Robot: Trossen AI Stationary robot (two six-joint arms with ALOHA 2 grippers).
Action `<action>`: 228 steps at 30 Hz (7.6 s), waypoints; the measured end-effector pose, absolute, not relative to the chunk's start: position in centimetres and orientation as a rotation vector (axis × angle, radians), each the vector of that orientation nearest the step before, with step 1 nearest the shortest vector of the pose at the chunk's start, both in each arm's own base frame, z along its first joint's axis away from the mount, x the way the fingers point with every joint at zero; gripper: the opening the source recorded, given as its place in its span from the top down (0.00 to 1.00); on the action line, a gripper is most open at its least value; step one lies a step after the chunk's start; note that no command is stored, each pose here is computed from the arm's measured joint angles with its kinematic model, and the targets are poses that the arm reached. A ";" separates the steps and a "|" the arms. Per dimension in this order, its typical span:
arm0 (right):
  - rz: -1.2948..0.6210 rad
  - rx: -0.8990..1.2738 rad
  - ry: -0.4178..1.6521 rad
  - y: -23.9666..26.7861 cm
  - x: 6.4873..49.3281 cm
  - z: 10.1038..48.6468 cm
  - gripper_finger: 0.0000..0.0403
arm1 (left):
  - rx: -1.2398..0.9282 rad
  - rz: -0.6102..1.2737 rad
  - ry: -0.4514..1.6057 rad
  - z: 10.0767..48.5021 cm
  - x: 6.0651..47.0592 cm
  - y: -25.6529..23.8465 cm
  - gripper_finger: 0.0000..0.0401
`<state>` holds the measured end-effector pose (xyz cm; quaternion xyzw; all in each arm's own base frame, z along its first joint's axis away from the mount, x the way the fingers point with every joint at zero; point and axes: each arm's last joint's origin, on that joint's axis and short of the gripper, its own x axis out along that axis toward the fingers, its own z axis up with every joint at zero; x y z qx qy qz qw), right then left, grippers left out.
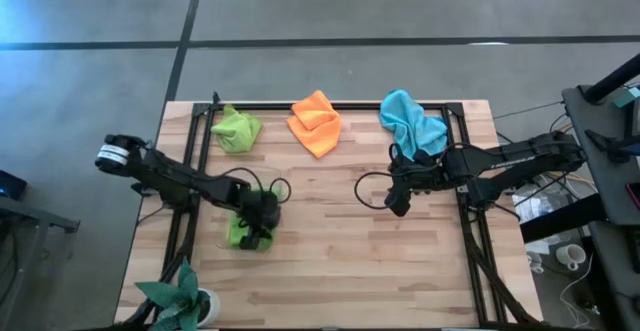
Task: Fold microfiber towels
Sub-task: Put the folded green microfiber towel into the transparent bin, then fold the orange microfiber towel on the table
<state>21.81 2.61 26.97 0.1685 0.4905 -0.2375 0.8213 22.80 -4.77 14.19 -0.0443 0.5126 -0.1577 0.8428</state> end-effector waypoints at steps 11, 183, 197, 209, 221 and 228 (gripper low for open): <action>-0.498 0.353 1.011 2.6 22.1 27.1 0.46 | -0.058 -0.310 1.103 19.3 22.4 -4.4 0.55; -0.121 -0.291 0.764 11.0 26.0 36.2 0.98 | 0.122 -0.147 0.684 15.4 35.0 -2.9 0.87; -0.201 -0.324 0.789 10.5 25.3 36.2 0.98 | 0.169 -0.116 0.693 21.4 32.0 -2.5 1.00; -0.311 -0.419 0.713 10.3 23.7 40.4 0.98 | 0.295 0.052 0.690 33.8 25.7 -2.0 1.00; -0.055 -0.346 0.612 13.2 18.4 46.9 0.98 | 0.313 -0.267 0.492 40.5 25.2 -7.4 1.00; 0.026 -0.288 0.493 13.0 16.1 50.5 0.98 | 0.336 -0.319 0.335 45.2 25.7 -8.0 1.00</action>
